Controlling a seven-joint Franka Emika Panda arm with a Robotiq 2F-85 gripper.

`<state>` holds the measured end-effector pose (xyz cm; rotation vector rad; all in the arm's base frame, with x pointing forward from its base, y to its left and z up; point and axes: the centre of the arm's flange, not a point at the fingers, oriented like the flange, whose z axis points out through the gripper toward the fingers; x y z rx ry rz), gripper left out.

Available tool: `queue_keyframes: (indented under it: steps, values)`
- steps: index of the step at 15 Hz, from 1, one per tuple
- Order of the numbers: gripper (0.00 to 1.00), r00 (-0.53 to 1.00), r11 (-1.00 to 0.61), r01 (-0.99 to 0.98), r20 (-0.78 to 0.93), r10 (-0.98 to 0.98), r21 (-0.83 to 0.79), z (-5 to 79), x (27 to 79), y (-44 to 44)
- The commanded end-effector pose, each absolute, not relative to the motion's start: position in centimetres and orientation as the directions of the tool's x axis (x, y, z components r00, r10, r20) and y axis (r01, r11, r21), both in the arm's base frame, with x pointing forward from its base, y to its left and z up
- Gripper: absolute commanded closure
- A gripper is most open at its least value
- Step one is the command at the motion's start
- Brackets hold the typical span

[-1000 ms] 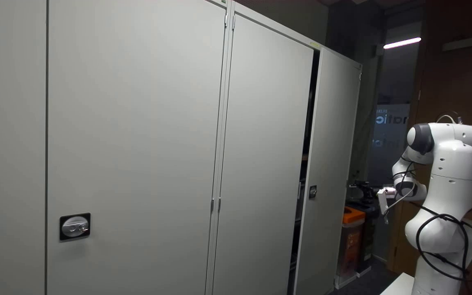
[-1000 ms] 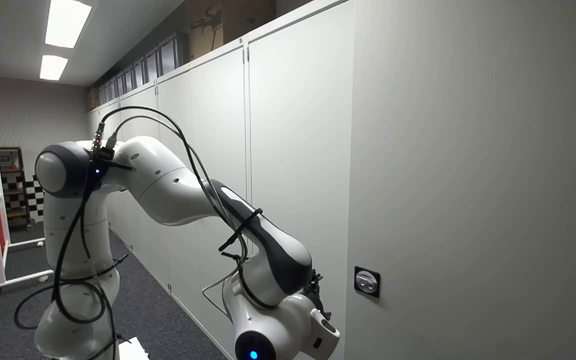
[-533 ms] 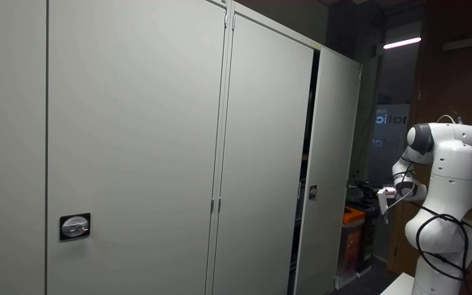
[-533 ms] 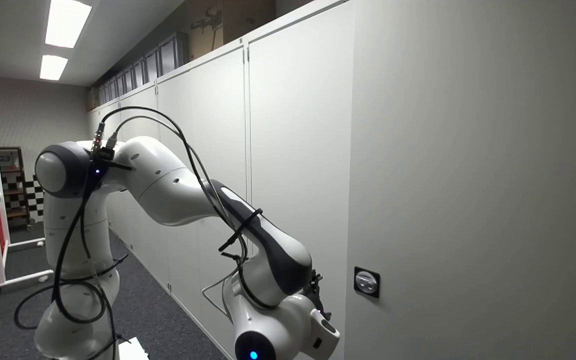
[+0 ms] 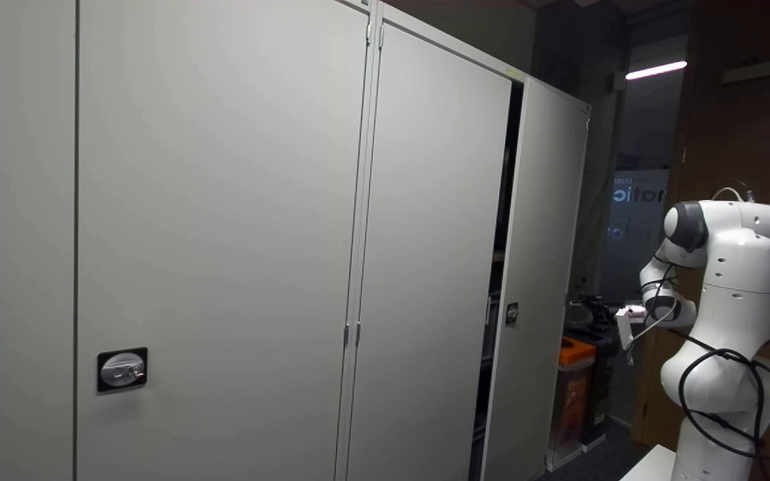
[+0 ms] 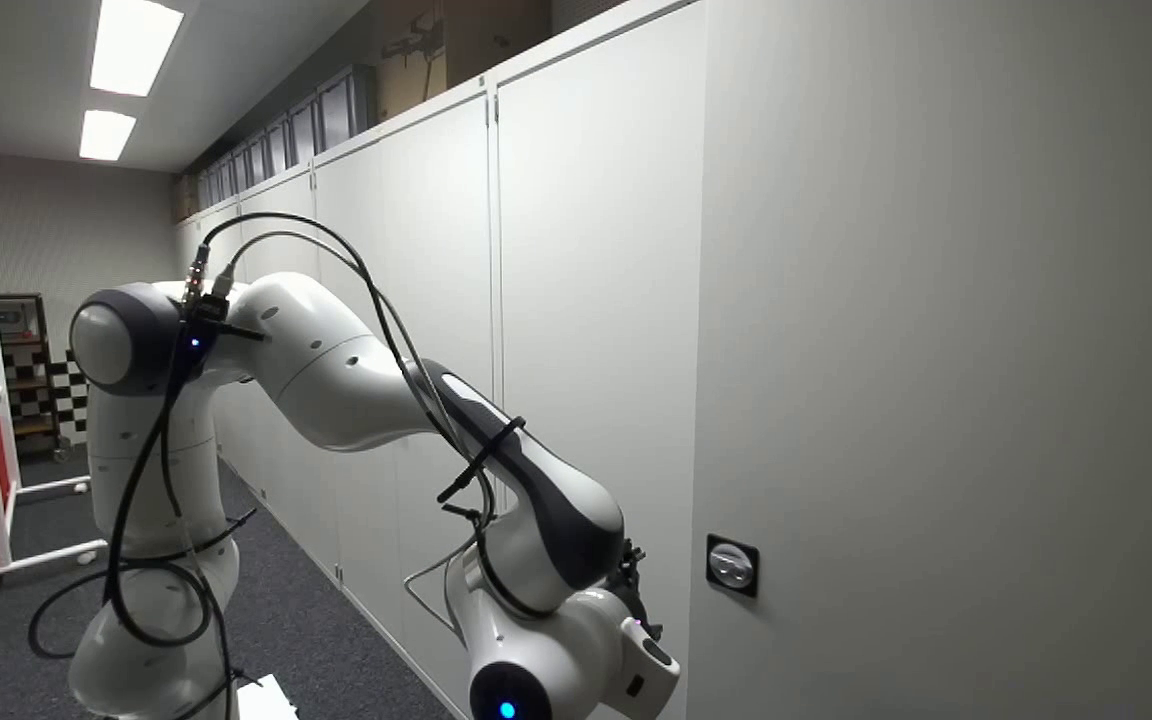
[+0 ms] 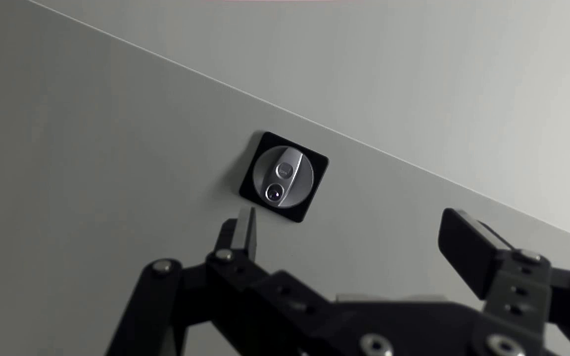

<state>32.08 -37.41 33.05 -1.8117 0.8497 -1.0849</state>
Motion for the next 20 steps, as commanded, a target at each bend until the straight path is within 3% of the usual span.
queue_keyframes:
  steps: [1,7,20]
  values:
    - [0.00,0.396,-0.419,-0.127,0.341,-0.853,-0.899,33.0,32.1,-37.4]
    - [0.00,0.396,-0.419,-0.127,0.341,-0.853,-0.899,33.0,32.1,-37.4]
    - [0.00,0.169,-0.286,-0.104,0.267,-0.949,-0.952,30.6,33.7,-38.0]
